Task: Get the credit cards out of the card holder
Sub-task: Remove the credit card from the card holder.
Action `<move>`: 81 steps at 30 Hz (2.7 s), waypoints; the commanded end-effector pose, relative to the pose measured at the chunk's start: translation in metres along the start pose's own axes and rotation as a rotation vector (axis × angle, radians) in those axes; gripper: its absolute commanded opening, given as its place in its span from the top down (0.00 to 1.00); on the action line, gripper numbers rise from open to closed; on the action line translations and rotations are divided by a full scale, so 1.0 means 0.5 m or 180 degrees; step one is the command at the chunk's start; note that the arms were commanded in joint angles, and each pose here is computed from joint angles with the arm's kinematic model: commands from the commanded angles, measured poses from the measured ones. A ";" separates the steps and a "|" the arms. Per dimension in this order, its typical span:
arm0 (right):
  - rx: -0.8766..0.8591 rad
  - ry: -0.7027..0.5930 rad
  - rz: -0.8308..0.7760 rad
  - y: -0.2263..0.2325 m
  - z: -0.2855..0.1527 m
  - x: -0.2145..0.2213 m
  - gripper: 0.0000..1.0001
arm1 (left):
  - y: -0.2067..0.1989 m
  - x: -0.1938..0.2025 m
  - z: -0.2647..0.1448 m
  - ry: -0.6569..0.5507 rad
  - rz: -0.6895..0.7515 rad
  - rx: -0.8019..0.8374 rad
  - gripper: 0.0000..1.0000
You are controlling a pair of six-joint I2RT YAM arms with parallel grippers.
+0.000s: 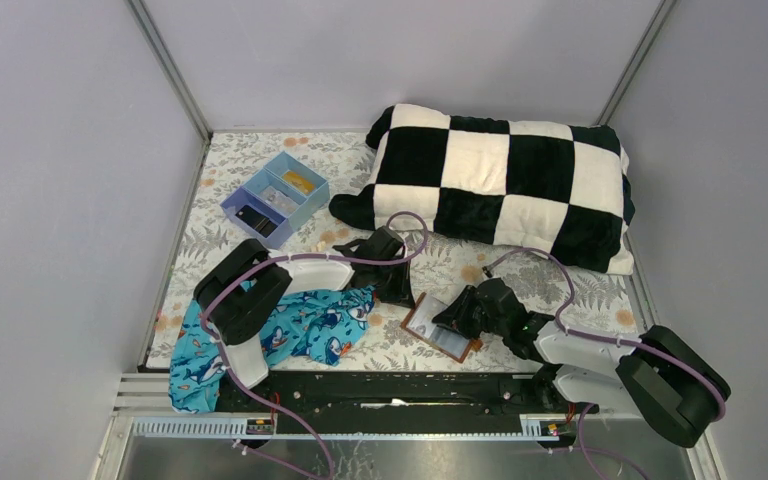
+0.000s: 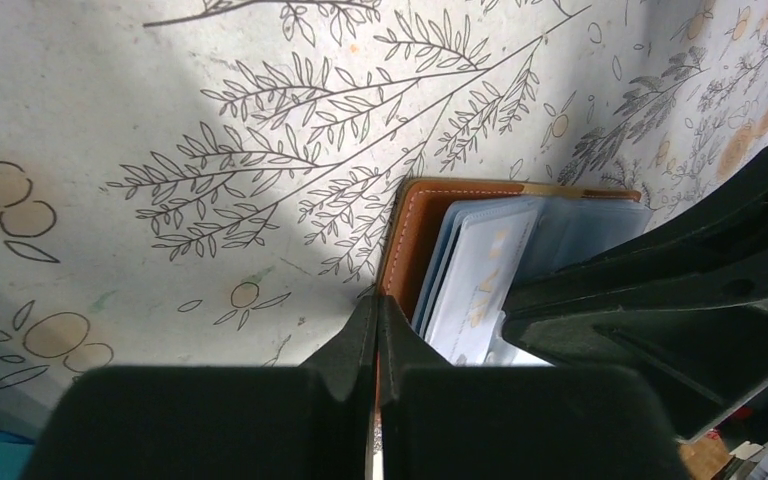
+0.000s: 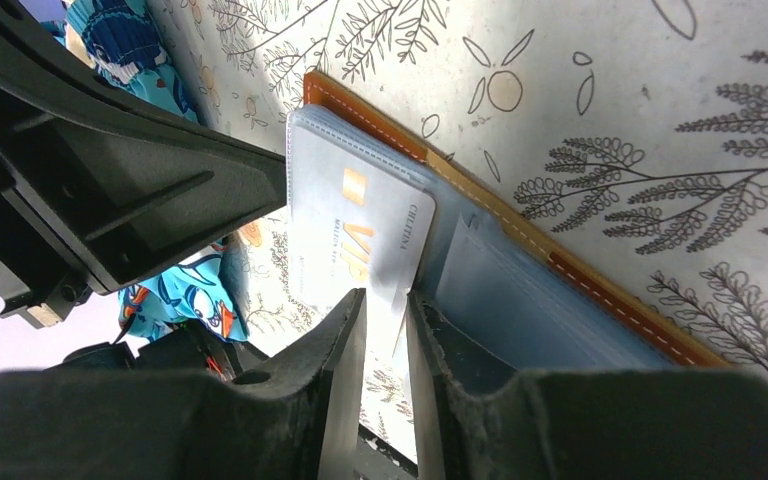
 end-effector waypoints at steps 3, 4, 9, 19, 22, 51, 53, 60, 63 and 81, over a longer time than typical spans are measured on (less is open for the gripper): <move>0.0083 -0.0101 -0.0112 -0.006 -0.001 -0.003 0.72 | -0.011 0.012 -0.021 -0.0116 -0.0025 -0.0224 0.86; 0.0095 -0.0075 -0.0145 -0.007 0.000 -0.002 0.71 | -0.015 0.005 -0.033 -0.0219 -0.0010 -0.0270 0.82; 0.0155 0.0028 -0.0246 -0.008 0.008 0.000 0.72 | -0.042 -0.012 -0.076 -0.0464 0.0093 -0.0178 0.70; 0.0153 0.0027 -0.0251 -0.005 0.009 -0.001 0.72 | -0.047 0.006 -0.043 -0.0195 0.0282 -0.0100 0.67; 0.0165 0.0024 -0.0251 -0.006 0.009 -0.001 0.71 | -0.048 0.005 -0.037 -0.0187 0.0296 -0.0100 0.67; 0.0047 -0.0181 -0.0297 0.022 -0.034 -0.010 0.62 | -0.049 0.019 0.004 -0.0017 0.0151 -0.0212 1.00; 0.0027 -0.0258 -0.0313 0.028 -0.046 -0.013 0.60 | -0.047 0.023 0.005 0.0000 0.0097 -0.0224 1.00; 0.0270 -0.0626 -0.0360 0.012 -0.094 -0.026 0.61 | -0.048 0.031 -0.001 -0.0021 -0.0053 -0.0205 1.00; 0.0432 -0.0809 -0.0367 -0.013 -0.107 -0.032 0.65 | -0.052 0.032 -0.006 -0.0033 -0.0064 -0.0131 1.00; 0.0781 -0.0660 -0.0269 -0.088 -0.069 -0.019 0.78 | -0.104 0.064 0.039 0.0284 0.0001 0.0334 1.00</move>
Point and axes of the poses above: each gripper's point midway between its finger pads, its own z axis out along the fingers, its own y axis along the line the jaws close on, x = y × z, the point moved 10 cm from there along -z, back along the fingers, and after that the axes turned 10 degrees about z, right-handed, at the moved point
